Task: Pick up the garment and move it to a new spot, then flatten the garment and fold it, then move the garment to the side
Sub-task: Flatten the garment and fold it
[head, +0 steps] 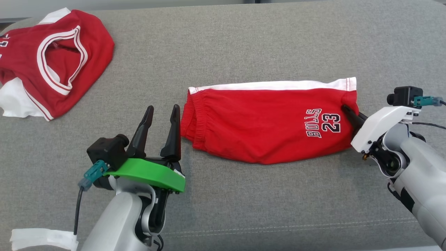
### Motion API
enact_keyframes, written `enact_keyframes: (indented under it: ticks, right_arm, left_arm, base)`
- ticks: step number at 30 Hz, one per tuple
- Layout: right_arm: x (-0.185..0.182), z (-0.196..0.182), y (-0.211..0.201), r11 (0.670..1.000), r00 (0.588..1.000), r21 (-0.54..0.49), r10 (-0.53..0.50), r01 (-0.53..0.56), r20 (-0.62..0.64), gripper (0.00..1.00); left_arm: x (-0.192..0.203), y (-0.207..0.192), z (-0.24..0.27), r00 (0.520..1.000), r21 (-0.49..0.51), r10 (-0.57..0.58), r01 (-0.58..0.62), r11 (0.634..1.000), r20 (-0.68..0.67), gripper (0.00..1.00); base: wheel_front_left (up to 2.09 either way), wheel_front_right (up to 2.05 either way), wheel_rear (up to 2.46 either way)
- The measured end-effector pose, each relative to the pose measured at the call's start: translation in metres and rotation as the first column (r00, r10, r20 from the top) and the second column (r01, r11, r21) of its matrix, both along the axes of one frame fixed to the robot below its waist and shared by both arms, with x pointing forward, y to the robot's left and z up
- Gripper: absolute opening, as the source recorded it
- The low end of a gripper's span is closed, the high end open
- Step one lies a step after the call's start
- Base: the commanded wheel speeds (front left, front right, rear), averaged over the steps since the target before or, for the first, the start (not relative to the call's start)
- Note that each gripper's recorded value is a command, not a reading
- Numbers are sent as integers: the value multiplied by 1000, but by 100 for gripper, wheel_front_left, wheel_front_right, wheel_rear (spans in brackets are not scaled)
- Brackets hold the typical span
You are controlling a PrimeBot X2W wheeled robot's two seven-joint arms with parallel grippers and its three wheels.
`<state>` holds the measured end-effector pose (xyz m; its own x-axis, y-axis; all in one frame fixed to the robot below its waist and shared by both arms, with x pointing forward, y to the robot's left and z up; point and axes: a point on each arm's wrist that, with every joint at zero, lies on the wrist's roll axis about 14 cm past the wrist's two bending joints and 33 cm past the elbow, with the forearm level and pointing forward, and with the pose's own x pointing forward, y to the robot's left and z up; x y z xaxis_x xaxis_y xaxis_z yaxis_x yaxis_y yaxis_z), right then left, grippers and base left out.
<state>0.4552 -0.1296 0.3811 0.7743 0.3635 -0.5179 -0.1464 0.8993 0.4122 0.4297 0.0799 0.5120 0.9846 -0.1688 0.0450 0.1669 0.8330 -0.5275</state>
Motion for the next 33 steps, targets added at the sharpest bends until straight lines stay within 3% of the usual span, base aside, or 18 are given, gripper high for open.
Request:
enact_keyframes:
  ticks: [1, 3, 4, 14, 25, 30, 33]
  right_arm:
    - [0, -1, -2, 1000, 1000, -6, -8, 8, 2, 27]
    - [2, -1, -5, 1000, 1000, -20, -19, 19, 13, 68]
    - [2, 0, -6, 999, 1000, -24, -20, 20, 19, 97]
    - [9, 20, -27, 993, 983, -82, -67, 82, 169, 100]
    - [12, 72, -33, 984, 921, -137, -55, 116, 386, 100]
    - [13, 104, -36, 979, 879, -123, -88, 164, 469, 100]
    - [17, 144, -38, 976, 816, -84, -120, 203, 566, 100]
  left_arm:
    - [0, -1, 0, 1000, 2, -3, 3, 1000, -1, 100]
    - [0, -2, 0, 1000, 10, -10, 10, 1000, 4, 100]
    - [-1, -4, 1, 1000, 13, -17, 17, 1000, 8, 100]
    - [-7, -5, -4, 999, 41, -34, 34, 999, 1, 100]
    - [-15, -11, -4, 998, 89, -60, 59, 994, 12, 100]
    - [-20, -15, -3, 997, 89, -73, 71, 993, 14, 100]
    - [-23, -16, -1, 997, 101, -74, 72, 992, 20, 100]
  base:
    - [0, 0, 0]
    - [0, 0, 0]
    - [0, 0, 0]
    - [0, 0, 0]
    - [0, 0, 0]
    - [0, 0, 0]
    - [0, 0, 0]
